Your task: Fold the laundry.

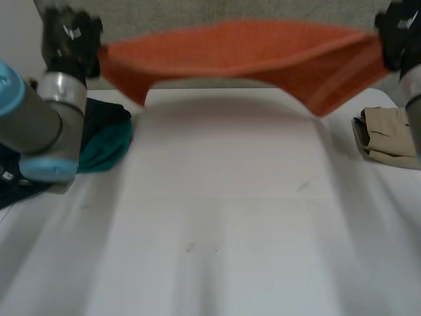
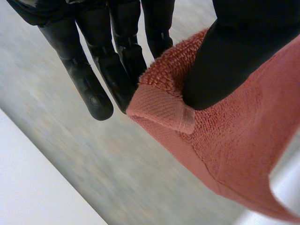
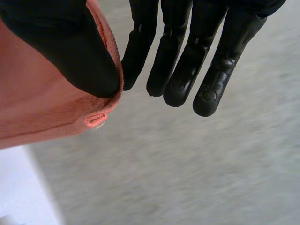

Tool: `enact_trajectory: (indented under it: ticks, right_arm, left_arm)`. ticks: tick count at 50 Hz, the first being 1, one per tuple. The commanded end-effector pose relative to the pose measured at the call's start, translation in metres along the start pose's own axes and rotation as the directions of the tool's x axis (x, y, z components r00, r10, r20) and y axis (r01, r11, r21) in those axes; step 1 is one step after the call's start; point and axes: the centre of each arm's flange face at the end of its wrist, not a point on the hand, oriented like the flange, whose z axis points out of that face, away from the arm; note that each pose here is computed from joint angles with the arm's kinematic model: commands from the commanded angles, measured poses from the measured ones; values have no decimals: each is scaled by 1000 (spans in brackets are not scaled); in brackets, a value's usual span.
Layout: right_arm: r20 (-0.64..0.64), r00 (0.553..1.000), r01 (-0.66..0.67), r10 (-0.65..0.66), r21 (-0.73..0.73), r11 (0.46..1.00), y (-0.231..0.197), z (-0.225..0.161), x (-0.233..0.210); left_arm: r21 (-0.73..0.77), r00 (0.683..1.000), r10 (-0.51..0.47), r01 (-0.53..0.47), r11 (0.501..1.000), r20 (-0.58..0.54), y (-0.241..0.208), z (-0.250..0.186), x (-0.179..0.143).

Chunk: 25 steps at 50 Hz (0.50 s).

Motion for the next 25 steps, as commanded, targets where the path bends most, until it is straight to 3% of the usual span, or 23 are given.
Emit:
enact_trajectory:
  ticks: [1,5,11,16,17,19,21,25]
  right_arm:
    - [253,965,-21,62,-160,987,48,-52,-46]
    - [387,913,-22,130,-271,962,64,-90,-54]
    - [461,865,30,197,-440,898,66,-124,-24]
    - [526,811,127,258,-588,799,63,-154,12]
    - [560,781,165,276,-612,774,61,-164,17]
    - [597,747,205,292,-625,753,58,-174,20]
    - [644,700,251,310,-628,736,58,-187,19]
    - [670,686,275,285,-600,751,61,-191,13]
  left_arm:
    - [-211,993,-37,12,977,-115,50,-53,27]
    - [-326,983,-46,-15,945,-178,61,-88,32]
    - [-522,956,-77,-86,848,-282,57,-144,23]
    - [-672,911,-103,-215,709,-400,42,-190,9]
    - [-700,891,-110,-263,664,-440,36,-202,3]
    - [-717,873,-118,-305,627,-474,31,-214,-1]
    - [-716,859,-117,-332,614,-499,23,-222,-5]
    - [-682,864,-92,-320,658,-495,16,-218,-5]
